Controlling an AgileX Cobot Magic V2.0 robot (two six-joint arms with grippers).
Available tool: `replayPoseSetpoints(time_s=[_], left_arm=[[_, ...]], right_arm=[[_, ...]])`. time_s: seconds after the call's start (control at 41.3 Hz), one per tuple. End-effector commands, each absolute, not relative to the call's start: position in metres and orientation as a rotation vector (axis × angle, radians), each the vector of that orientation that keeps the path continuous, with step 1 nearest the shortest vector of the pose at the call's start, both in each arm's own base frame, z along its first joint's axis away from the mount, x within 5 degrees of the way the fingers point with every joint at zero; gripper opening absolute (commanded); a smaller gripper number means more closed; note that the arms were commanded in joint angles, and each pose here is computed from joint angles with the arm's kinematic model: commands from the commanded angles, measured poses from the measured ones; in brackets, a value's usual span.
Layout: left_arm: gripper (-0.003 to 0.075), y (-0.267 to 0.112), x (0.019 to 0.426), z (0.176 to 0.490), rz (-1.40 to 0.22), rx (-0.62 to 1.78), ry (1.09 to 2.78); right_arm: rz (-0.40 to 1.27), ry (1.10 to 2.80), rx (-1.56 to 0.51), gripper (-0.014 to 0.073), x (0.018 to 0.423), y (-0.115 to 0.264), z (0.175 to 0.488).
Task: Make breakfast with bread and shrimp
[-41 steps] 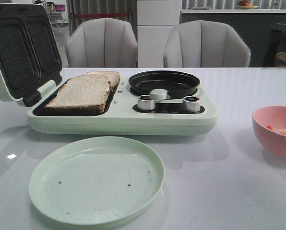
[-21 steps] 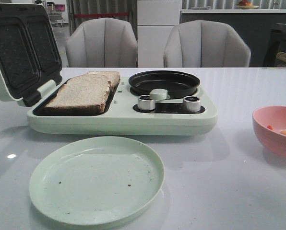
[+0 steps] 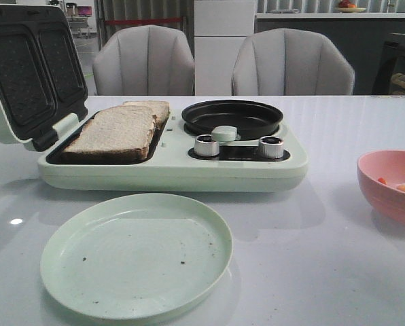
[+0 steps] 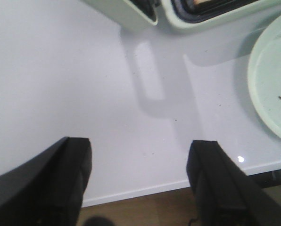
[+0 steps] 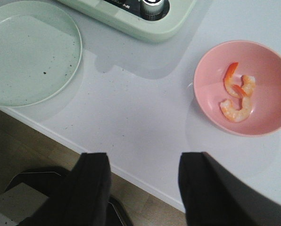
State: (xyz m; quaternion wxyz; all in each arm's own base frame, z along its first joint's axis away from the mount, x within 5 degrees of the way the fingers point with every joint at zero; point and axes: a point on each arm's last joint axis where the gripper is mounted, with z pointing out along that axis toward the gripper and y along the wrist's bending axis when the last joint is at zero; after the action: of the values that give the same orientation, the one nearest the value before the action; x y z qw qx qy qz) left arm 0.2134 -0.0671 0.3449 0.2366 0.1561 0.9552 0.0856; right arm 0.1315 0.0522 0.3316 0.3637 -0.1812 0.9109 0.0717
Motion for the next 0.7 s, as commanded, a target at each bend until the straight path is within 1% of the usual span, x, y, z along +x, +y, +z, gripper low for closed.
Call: replayPoseSetpoints(time_s=[0.0,0.097,0.194,0.266,0.363,0.508,0.678], left_arm=[[0.0388,-0.046,0.226,0.358,0.157,0.331,2.569],[0.0317,-0.021,0.237,0.358,0.064,0.183,2.547],[0.0269,0.006,0.246,0.363,0.0,0.01,2.508],[0.0238,0.022,0.256,0.366,-0.05,-0.047,2.479],[0.0202,0.037,0.275,0.37,-0.161,-0.075,2.444],[0.0158,0.047,0.309,0.371,-0.319,-0.084,2.391],[0.0125,0.054,0.351,0.369,-0.371,-0.087,2.368]], right_arm=[[0.193,2.263,-0.444,0.0443,0.134,0.052,0.344],[0.193,2.263,-0.444,0.0443,0.134,0.052,0.344],[0.193,2.263,-0.444,0.0443,0.134,0.052,0.344],[0.193,2.263,-0.444,0.0443,0.134,0.052,0.344],[0.193,2.263,-0.444,0.0443,0.134,0.052,0.344],[0.193,2.263,-0.444,0.0443,0.134,0.052,0.344],[0.193,2.263,-0.444,0.0443,0.134,0.052,0.344]])
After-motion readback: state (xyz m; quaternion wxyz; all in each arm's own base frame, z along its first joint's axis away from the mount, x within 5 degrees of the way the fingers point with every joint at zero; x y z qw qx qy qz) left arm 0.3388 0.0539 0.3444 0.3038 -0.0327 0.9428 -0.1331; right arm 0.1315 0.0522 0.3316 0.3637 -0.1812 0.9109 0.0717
